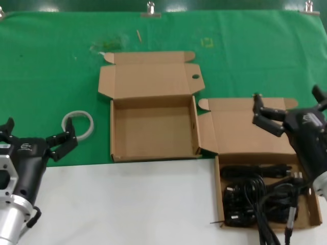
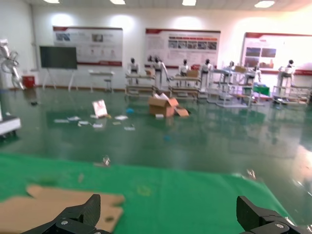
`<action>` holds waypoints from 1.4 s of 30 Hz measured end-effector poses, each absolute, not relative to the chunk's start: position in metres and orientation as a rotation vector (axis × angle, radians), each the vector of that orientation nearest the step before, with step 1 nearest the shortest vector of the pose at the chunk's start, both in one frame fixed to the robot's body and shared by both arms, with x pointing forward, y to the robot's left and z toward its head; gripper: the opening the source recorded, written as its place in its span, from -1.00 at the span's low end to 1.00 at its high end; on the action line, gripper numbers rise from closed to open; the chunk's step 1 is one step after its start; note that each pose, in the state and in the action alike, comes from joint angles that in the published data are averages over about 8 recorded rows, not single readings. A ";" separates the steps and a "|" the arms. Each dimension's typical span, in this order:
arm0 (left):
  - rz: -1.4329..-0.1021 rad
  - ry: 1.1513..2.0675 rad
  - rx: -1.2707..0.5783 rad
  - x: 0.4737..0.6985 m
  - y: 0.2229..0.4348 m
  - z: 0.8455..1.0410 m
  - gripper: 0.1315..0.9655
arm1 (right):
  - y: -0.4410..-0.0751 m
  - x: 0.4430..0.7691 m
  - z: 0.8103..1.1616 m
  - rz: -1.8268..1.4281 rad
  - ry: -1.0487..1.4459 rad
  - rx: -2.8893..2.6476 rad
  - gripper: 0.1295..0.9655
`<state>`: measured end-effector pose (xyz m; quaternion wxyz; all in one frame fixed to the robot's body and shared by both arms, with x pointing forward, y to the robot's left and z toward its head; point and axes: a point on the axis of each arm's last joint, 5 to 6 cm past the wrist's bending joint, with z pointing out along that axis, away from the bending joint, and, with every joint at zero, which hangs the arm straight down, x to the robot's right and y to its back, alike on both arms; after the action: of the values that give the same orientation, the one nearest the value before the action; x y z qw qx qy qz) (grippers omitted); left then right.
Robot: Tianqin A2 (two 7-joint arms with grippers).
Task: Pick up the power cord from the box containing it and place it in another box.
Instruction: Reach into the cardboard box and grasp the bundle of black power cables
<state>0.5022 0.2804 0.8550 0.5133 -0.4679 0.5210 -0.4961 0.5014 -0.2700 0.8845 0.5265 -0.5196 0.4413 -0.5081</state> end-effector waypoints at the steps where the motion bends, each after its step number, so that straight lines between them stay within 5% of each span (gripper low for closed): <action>1: -1.193 1.253 -1.125 0.502 0.280 0.855 0.94 | -0.268 0.499 0.890 -1.206 1.045 -1.239 1.00; 9: -1.193 1.253 -1.125 0.502 0.280 0.855 0.85 | -0.241 0.462 0.912 -1.079 1.050 -1.315 1.00; 23: -1.193 1.253 -1.125 0.502 0.280 0.855 0.32 | -0.213 0.394 0.860 -0.977 1.377 -1.555 1.00; 42: -1.193 1.253 -1.125 0.502 0.280 0.855 -0.62 | -0.171 0.402 0.820 -1.027 1.527 -1.646 0.71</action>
<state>0.5022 0.2804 0.8550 0.5133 -0.4679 0.5210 -0.4961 0.4019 -0.1705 0.8198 0.3300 -0.6294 0.5838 -0.3926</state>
